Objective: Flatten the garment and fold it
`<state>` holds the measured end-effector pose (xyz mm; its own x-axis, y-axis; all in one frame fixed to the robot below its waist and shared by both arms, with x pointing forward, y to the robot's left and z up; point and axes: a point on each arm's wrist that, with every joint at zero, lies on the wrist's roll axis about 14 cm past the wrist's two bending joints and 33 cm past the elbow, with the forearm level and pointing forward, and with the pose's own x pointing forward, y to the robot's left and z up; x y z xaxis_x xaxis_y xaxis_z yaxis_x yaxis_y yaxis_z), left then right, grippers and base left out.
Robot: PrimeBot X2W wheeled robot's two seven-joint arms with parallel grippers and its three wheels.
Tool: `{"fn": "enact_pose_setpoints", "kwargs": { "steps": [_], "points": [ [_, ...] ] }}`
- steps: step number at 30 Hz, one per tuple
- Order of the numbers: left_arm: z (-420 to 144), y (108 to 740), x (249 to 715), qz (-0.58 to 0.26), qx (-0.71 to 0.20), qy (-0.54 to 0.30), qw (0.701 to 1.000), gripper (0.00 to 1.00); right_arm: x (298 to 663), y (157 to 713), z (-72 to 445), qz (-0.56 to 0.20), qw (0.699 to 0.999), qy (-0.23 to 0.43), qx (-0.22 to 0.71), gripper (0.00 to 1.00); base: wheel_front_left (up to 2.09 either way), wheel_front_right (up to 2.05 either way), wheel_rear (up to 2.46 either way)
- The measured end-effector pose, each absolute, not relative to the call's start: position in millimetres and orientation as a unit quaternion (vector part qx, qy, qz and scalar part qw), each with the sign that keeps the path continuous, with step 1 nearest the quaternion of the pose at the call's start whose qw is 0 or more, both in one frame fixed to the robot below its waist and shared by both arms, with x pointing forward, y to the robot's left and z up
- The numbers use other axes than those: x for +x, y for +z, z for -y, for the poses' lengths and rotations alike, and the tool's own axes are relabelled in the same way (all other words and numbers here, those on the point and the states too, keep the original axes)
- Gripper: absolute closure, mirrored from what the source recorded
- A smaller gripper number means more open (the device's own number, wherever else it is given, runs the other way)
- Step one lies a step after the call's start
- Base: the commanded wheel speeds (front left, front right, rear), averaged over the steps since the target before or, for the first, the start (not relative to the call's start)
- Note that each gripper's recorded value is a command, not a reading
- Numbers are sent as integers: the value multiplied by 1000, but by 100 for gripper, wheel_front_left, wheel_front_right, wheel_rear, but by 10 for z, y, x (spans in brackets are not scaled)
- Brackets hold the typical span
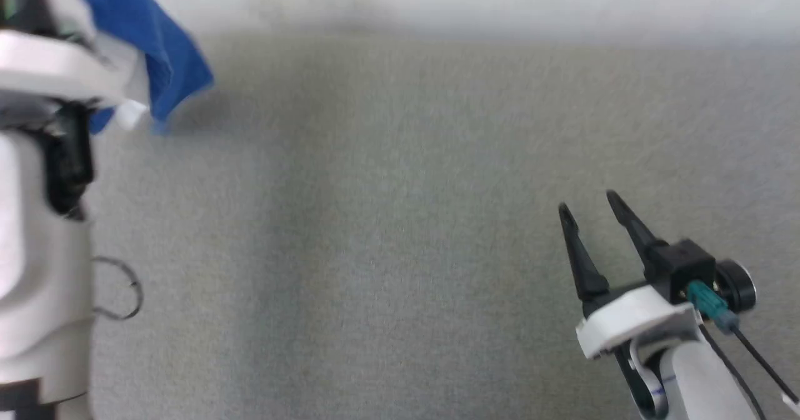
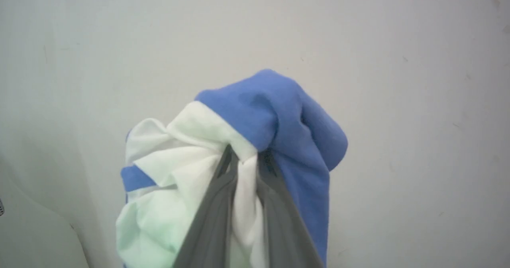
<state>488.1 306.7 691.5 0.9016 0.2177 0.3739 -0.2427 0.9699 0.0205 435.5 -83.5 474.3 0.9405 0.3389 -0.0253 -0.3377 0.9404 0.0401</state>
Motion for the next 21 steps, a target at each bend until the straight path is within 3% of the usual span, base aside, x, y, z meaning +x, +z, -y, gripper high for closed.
{"fn": "enact_pose_setpoints", "kwargs": {
  "steps": [6,12,16,21],
  "points": [
    [-2210,7510,4774,258,6,6,966,100,4141,5018,1091,11,990,137,13,0,0,0,0],
    [-1120,7688,4743,275,-60,-133,950,100,3977,5232,1442,34,995,89,5,0,0,0,0],
    [-398,7547,4732,241,-94,-223,940,100,3857,5278,1674,37,998,56,1,0,0,0,0],
    [268,6825,4779,121,-94,-297,942,100,3730,5291,1910,35,999,20,0,0,0,0,0]
  ]
}}
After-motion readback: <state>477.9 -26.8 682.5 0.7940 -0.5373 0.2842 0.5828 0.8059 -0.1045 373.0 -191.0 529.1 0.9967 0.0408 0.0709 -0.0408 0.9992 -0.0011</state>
